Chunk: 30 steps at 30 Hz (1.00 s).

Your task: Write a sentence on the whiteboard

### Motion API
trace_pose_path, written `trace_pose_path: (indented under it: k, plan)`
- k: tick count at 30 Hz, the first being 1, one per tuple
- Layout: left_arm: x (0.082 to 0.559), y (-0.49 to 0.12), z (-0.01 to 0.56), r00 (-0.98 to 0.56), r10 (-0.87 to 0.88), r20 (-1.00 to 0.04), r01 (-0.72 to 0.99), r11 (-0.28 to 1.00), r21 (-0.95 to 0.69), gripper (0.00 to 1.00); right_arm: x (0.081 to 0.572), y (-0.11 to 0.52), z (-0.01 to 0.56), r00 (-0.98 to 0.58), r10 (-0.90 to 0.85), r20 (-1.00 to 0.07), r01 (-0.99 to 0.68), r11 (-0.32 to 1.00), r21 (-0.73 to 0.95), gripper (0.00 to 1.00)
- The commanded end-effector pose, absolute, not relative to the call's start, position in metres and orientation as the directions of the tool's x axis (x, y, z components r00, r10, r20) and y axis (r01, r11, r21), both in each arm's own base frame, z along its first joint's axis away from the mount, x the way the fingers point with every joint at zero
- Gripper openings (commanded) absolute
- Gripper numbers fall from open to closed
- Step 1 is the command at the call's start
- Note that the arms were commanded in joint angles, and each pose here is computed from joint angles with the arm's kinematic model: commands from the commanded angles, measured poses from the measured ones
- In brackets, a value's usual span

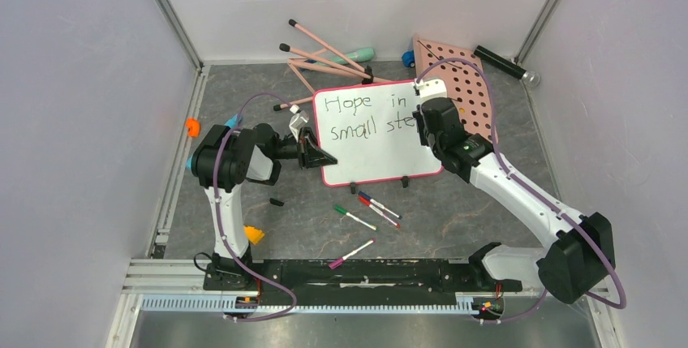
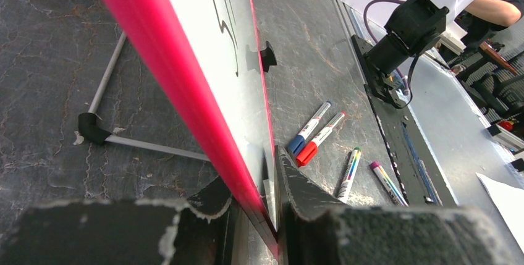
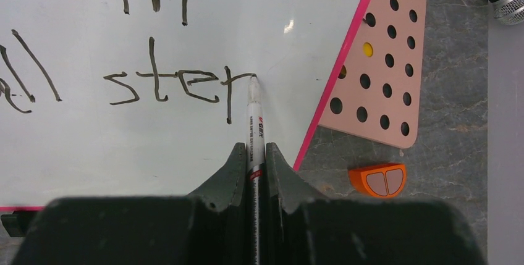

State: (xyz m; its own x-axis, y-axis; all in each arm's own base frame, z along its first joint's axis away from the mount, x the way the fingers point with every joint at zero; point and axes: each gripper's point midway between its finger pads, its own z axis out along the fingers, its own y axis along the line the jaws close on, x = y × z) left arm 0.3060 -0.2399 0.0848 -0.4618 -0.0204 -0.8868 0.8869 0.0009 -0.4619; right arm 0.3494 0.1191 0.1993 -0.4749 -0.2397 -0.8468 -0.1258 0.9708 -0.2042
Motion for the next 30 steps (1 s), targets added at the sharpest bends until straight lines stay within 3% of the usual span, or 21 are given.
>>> trace_pose_path:
  k: [1,14,30]
  plan:
    - [0.3,-0.242,0.087,-0.314,-0.004,-0.949,0.947,-0.063,-0.314,0.16,0.348,0.119,0.209,-0.45,-0.242,-0.86,-0.144,0.97,-0.197,0.0]
    - [0.3,-0.242,0.087,-0.315,-0.004,-0.949,0.947,-0.064,-0.314,0.16,0.346,0.136,0.204,-0.458,-0.256,-0.852,-0.232,0.959,-0.163,0.0]
    - [0.3,-0.242,0.087,-0.312,-0.004,-0.95,0.948,-0.064,-0.311,0.16,0.349,0.13,0.234,-0.399,-0.207,-0.893,-0.181,0.973,-0.145,0.0]
